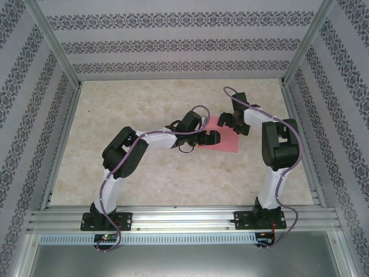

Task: Fold a paper plane with a square sheet of paper (fold left side to right side)
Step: Pick up the square sheet of paper from the middle-right of the table.

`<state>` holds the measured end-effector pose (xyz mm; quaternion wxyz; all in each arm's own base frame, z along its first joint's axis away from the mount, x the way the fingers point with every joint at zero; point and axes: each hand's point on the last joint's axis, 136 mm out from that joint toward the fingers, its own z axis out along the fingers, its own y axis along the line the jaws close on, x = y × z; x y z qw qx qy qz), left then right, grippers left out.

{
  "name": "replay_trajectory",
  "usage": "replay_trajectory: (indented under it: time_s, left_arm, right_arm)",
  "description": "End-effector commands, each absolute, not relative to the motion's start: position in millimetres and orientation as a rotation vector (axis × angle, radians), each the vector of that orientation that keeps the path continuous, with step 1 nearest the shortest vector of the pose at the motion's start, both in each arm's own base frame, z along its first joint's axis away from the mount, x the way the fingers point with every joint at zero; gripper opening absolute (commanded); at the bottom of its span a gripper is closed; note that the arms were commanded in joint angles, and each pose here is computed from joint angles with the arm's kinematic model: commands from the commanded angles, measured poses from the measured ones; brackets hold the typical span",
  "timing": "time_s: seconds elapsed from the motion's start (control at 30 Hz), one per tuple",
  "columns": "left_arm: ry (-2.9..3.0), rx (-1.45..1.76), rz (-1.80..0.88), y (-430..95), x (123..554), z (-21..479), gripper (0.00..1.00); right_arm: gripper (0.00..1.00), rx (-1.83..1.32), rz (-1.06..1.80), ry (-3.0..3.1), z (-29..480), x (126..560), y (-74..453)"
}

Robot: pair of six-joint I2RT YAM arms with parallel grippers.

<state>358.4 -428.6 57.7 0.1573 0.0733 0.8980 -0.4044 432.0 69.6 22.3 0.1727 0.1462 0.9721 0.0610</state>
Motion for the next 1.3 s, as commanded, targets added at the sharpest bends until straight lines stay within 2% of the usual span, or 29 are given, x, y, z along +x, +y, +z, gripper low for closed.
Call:
replay_trajectory:
  time_s: [0.0, 0.47, 0.57, 0.77, 1.0, 1.1, 1.27]
  left_arm:
    - [2.650, 0.181, -1.124, -424, 342, 39, 0.96]
    - [2.652, 0.183, -1.138, -425, 340, 38, 0.96]
    - [2.650, 0.185, -1.137, -425, 340, 39, 0.97]
    - [2.624, 0.206, -1.145, -425, 341, 49, 0.97]
    - [2.539, 0.221, -1.159, -409, 341, 91, 0.99]
    - [2.498, 0.194, -1.145, -388, 343, 109, 0.99]
    - [2.427, 0.101, -1.143, -341, 342, 137, 1.00]
  right_arm:
    - [0.98, 0.436, 0.147, 2.801, 21, 412, 76]
    - [0.96, 0.412, 0.358, 2.827, 13, 393, 108]
    - [0.88, 0.379, 0.354, 2.831, 16, 392, 108]
    - [0.62, 0.322, 0.472, 2.806, 26, 390, 119]
    - [0.36, 0.262, 0.669, 2.684, 58, 391, 128]
    - [0.29, 0.237, 0.782, 2.608, 76, 389, 133]
    - [0.26, 0.179, 0.964, 2.451, 114, 386, 141]
